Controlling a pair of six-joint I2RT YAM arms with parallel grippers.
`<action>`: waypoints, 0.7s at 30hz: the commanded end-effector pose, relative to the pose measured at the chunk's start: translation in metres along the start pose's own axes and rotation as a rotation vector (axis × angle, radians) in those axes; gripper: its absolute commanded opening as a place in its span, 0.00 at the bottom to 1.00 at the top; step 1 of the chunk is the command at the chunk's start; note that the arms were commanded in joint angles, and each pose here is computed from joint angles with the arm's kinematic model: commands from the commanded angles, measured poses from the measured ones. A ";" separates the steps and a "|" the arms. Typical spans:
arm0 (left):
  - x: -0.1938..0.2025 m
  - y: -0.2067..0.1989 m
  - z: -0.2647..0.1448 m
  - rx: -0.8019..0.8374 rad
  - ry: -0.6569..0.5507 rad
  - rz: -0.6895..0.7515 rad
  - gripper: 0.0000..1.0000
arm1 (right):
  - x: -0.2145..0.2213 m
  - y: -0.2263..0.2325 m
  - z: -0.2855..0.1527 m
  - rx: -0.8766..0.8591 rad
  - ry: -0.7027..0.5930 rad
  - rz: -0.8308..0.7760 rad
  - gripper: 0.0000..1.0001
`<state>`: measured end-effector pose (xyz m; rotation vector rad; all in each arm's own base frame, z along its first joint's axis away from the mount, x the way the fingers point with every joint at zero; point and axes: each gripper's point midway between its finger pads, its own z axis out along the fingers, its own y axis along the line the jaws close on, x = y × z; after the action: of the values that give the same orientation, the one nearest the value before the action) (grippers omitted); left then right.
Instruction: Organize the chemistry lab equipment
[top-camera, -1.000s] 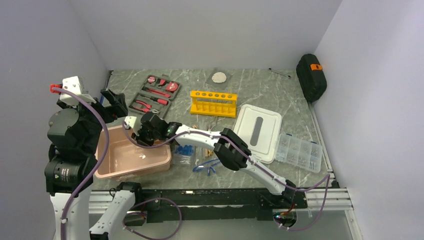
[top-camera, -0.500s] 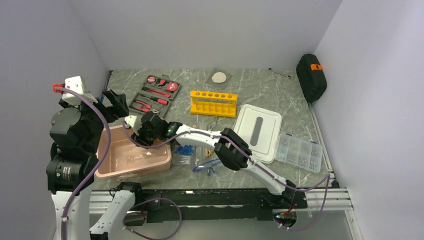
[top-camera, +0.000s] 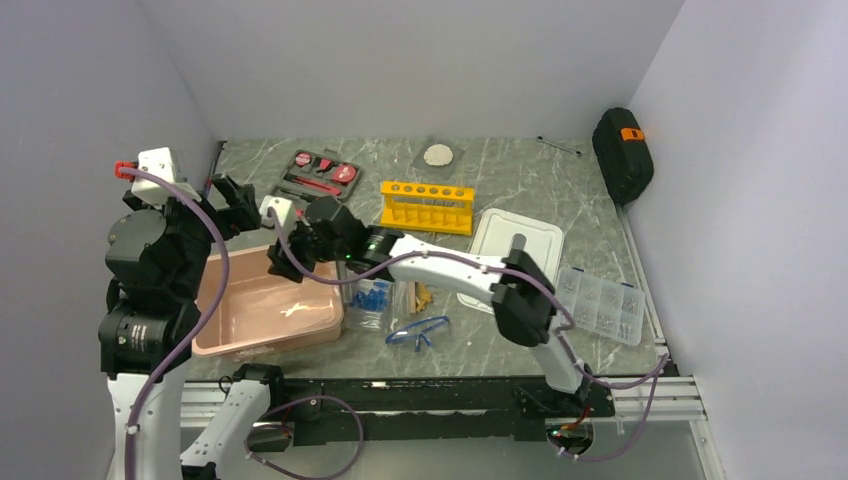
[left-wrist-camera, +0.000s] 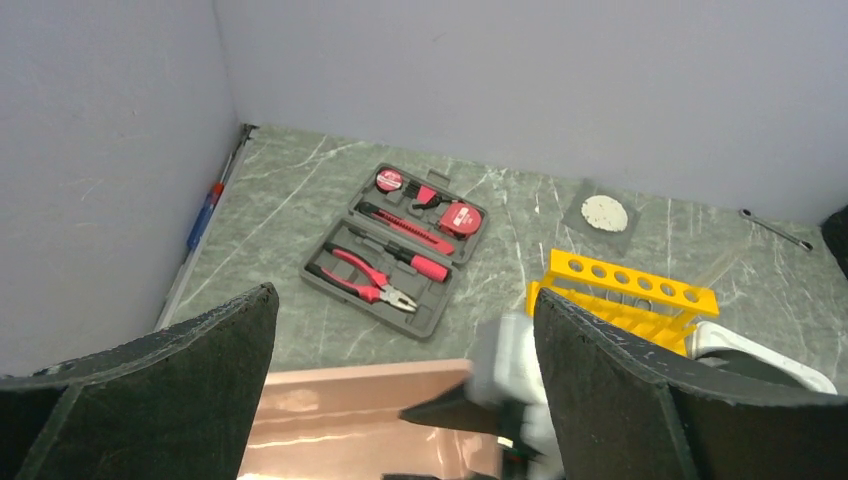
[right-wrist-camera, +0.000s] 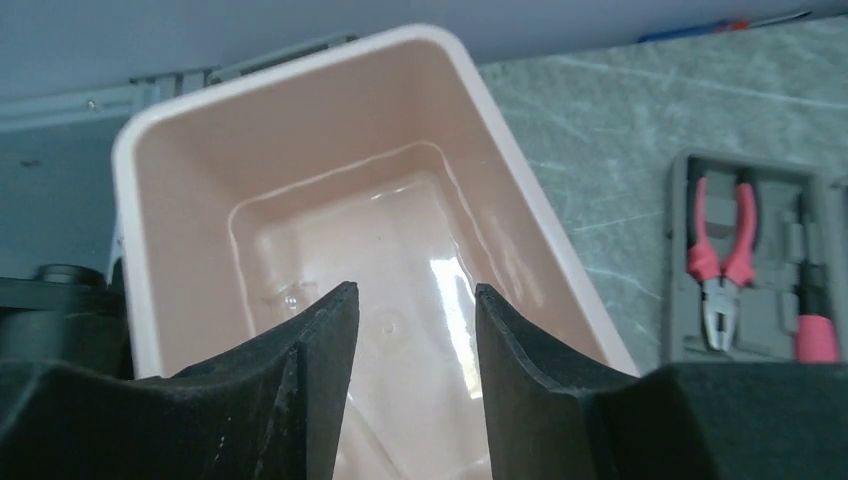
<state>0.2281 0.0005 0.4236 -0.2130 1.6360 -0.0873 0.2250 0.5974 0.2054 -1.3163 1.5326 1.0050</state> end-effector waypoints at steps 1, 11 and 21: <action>-0.006 -0.002 0.019 0.002 -0.036 0.030 0.99 | -0.059 -0.001 -0.052 0.106 -0.132 0.020 0.49; 0.050 -0.007 0.062 0.017 0.057 0.048 0.99 | 0.014 -0.038 -0.179 0.413 -0.054 0.322 0.49; 0.114 -0.110 0.085 0.324 0.259 0.104 0.92 | 0.074 -0.124 -0.326 0.803 -0.138 0.569 0.49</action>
<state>0.3044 -0.0772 0.3108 0.0219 1.8877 -0.1962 0.2912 0.2945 0.2154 -0.4608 1.9769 0.6688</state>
